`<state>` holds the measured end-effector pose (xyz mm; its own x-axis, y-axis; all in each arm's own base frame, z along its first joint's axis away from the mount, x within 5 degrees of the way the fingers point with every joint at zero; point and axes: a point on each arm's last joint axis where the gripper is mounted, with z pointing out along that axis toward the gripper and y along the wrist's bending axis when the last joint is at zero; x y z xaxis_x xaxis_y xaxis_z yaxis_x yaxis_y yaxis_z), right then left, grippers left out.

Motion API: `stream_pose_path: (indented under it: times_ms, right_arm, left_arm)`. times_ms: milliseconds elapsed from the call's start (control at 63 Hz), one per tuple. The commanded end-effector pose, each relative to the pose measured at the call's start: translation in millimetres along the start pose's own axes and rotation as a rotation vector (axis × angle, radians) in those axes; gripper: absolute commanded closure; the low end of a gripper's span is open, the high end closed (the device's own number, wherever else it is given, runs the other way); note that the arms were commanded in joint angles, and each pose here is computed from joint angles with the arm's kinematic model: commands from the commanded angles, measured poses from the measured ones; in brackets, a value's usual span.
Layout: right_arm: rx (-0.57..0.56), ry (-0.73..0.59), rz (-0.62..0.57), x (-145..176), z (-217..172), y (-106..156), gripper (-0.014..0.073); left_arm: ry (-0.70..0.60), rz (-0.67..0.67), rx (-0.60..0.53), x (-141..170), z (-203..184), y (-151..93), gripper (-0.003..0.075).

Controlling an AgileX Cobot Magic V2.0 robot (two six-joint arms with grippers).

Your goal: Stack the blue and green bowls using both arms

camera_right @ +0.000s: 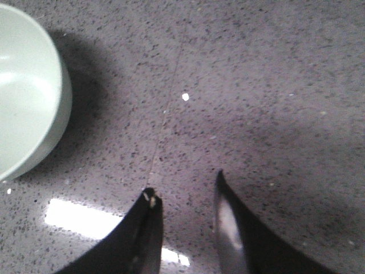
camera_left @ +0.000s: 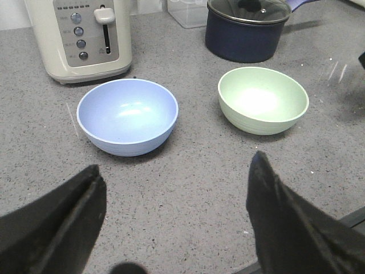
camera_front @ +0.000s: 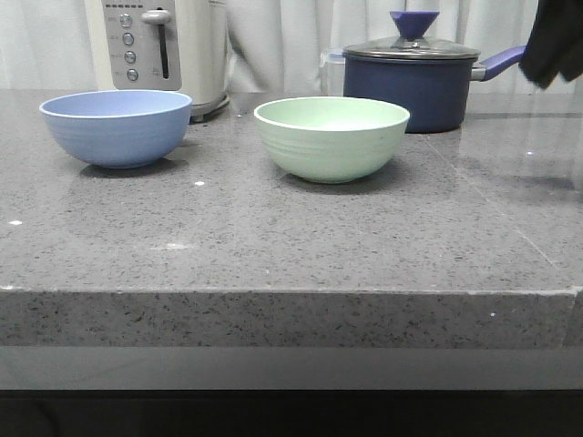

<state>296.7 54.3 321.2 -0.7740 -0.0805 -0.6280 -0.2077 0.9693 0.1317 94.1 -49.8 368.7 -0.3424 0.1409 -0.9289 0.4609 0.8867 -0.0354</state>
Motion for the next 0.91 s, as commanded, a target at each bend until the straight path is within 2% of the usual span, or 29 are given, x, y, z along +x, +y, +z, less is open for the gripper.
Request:
stream_pose_path:
  times_ms: [0,143,477,715,890]
  right_arm:
    - [-0.063,-0.137,-0.021,-8,-12,7,0.0492]
    - [-0.158,-0.180,-0.024,-7,-7,14,0.0661]
    - [-0.283,-0.144,0.006,-8,25,21,0.0658]
    - [-0.293,-0.097,-0.012,-5,46,26,0.0658]
    - [-0.284,-0.106,-0.009,-6,48,25,0.0658]
  left_arm:
    - [-0.093,0.004,0.007,-14,-2,-1,0.0209]
    - [-0.093,0.004,0.007,-14,-2,-1,0.0209]
    - [-0.093,0.004,0.007,-14,-2,-1,0.0209]
    - [-0.093,0.004,0.007,-14,-2,-1,0.0209]
    - [-0.093,0.004,0.007,-14,-2,-1,0.0209]
